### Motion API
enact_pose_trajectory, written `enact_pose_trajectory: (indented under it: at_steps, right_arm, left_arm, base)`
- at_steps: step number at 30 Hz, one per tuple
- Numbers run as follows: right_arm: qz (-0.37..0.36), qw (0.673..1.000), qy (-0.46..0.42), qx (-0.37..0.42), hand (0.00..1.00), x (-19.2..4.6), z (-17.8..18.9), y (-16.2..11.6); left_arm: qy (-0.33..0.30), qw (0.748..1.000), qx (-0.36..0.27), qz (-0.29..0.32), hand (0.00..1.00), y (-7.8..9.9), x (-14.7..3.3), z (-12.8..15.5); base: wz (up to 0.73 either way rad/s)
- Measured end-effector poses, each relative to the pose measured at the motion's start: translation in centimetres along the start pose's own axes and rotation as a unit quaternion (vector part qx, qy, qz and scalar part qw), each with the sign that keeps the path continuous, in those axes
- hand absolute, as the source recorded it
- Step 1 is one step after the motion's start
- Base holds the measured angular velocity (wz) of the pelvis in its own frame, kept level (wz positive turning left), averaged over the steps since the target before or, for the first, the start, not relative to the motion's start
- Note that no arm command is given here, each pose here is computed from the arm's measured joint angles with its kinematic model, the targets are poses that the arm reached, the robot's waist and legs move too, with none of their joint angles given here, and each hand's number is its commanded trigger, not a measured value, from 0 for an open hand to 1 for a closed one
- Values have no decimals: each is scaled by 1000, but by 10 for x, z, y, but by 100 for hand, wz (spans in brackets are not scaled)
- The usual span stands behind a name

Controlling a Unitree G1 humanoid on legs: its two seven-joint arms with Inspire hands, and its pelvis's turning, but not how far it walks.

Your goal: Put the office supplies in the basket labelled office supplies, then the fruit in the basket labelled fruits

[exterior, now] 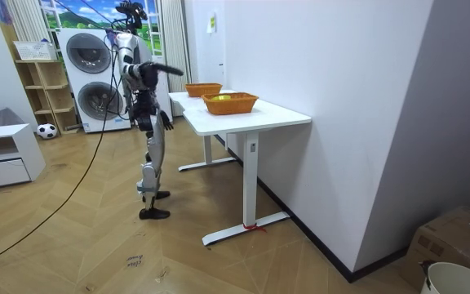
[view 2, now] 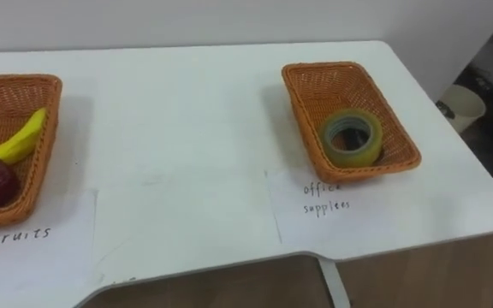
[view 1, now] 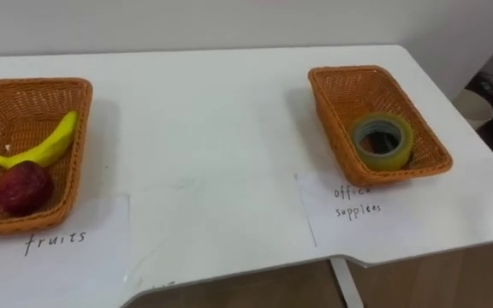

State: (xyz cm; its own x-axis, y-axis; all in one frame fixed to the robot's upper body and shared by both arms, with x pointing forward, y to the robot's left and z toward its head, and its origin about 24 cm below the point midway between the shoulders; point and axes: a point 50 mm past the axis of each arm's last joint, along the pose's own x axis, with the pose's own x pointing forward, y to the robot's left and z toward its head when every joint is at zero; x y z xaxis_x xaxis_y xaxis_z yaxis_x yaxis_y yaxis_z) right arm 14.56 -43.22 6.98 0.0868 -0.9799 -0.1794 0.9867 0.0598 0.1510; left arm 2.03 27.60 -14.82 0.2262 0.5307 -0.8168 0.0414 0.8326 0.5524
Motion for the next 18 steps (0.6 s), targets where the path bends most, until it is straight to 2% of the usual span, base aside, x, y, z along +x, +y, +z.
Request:
enact_pose_trajectory:
  at_steps: [6,9,11,14,18]
  right_arm:
    - [-103,993,47,-22,0,6,-29,-46]
    - [-159,982,85,-60,0,5,-55,-82]
    - [-196,968,137,-80,0,-4,-83,-107]
    - [-226,949,202,-84,0,-23,-116,-131]
    - [-240,930,261,-94,0,-47,-146,-147]
  left_arm:
    - [0,1000,-2,2,0,1,0,1]
    - [1,1000,-3,1,0,0,0,1]
    - [2,1000,-11,-1,0,0,0,1]
    - [-1,1000,-11,-2,0,-1,0,3]
    - [-6,1000,-16,-6,0,-2,0,6]
  base:
    - [-5]
    - [0]
    - [0]
    - [-5]
    - [-1]
